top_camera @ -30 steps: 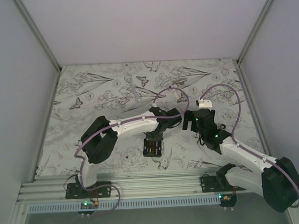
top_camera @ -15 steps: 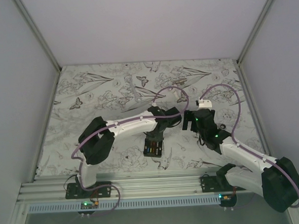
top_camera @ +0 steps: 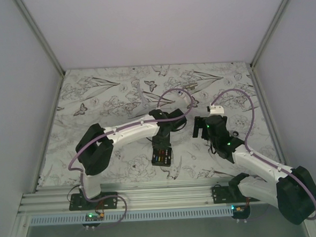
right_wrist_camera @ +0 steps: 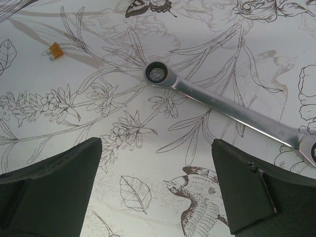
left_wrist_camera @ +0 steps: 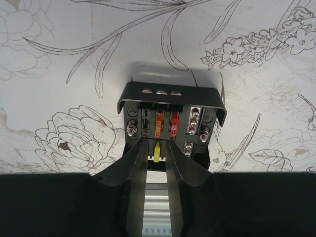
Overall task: Snap on the fuse box
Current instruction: Install the fuse at the fuse box base.
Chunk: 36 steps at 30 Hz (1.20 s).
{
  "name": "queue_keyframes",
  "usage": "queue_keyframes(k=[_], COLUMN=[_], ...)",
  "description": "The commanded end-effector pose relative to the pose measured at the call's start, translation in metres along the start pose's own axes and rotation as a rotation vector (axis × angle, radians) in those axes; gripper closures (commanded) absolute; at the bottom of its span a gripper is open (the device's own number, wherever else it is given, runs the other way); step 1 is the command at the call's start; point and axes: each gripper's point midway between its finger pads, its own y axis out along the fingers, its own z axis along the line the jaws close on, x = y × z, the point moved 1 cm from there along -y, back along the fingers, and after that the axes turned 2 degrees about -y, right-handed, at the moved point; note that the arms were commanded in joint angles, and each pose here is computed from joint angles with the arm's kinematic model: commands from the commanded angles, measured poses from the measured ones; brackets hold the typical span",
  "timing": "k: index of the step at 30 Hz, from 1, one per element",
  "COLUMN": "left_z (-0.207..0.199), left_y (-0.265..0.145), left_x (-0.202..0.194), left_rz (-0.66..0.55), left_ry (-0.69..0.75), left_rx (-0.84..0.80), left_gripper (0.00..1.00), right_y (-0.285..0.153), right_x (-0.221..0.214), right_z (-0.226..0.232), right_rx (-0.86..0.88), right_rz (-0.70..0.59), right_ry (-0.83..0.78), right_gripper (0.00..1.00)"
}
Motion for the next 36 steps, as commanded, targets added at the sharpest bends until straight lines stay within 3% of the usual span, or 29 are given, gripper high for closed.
queue_keyframes(k=[1,36], left_z=[0.004,0.003], left_y=[0.005,0.020], left_x=[-0.011,-0.009], left_rz=[0.074,0.111], left_ry=[-0.004,-0.002], left_rx=[-0.020,-0.027], left_gripper=[0.78,0.84], right_y=[0.001,0.002], right_x=[0.016,0.015], right_z=[0.003,0.005], right_rx=[0.009,0.017], right_rz=[-0.048,-0.042], right_ry=[0.040,0.040], right_gripper=[0.00,0.00])
